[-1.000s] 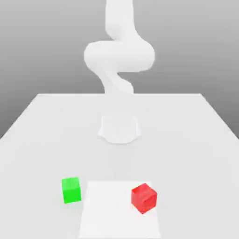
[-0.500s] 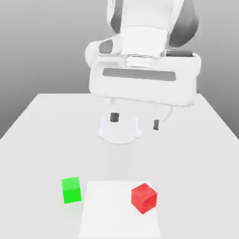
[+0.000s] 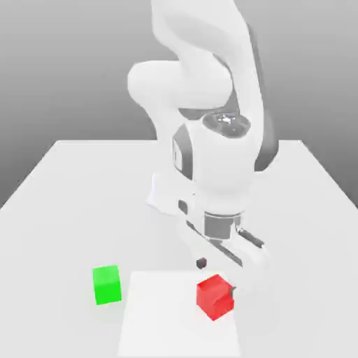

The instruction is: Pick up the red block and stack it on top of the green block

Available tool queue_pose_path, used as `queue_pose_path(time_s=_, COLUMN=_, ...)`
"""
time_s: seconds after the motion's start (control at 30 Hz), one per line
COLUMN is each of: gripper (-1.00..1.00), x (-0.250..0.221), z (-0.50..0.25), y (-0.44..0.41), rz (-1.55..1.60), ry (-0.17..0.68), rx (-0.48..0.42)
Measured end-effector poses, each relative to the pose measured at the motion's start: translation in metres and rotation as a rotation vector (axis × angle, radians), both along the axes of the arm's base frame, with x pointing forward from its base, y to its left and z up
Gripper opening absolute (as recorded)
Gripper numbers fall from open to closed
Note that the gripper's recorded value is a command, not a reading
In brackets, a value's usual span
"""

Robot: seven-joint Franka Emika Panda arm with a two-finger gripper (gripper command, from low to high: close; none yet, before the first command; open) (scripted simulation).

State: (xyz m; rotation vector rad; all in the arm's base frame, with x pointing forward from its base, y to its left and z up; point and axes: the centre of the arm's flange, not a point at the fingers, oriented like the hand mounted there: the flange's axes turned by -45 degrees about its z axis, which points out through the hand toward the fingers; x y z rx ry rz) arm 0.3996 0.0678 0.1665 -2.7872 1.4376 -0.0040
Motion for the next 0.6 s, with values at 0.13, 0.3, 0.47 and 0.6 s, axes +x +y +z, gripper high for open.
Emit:
queue_pose_path(time_s=0.13, gripper=-1.00, x=-0.003, z=-0.022, y=-0.001, rz=0.003, ry=0.004, rx=-0.003)
queue_pose_path(time_s=0.3, gripper=-1.00, x=-0.003, z=-0.024, y=0.000, rz=0.003, ry=0.002, rx=-0.002)
queue_pose_path(time_s=0.47, gripper=-1.00, x=0.000, z=0.008, y=0.000, rz=-0.001, ry=-0.002, rx=0.000)
queue_pose_path(time_s=0.6, gripper=-1.00, x=-0.002, z=0.037, y=0.000, rz=0.003, ry=0.001, rx=-0.003)
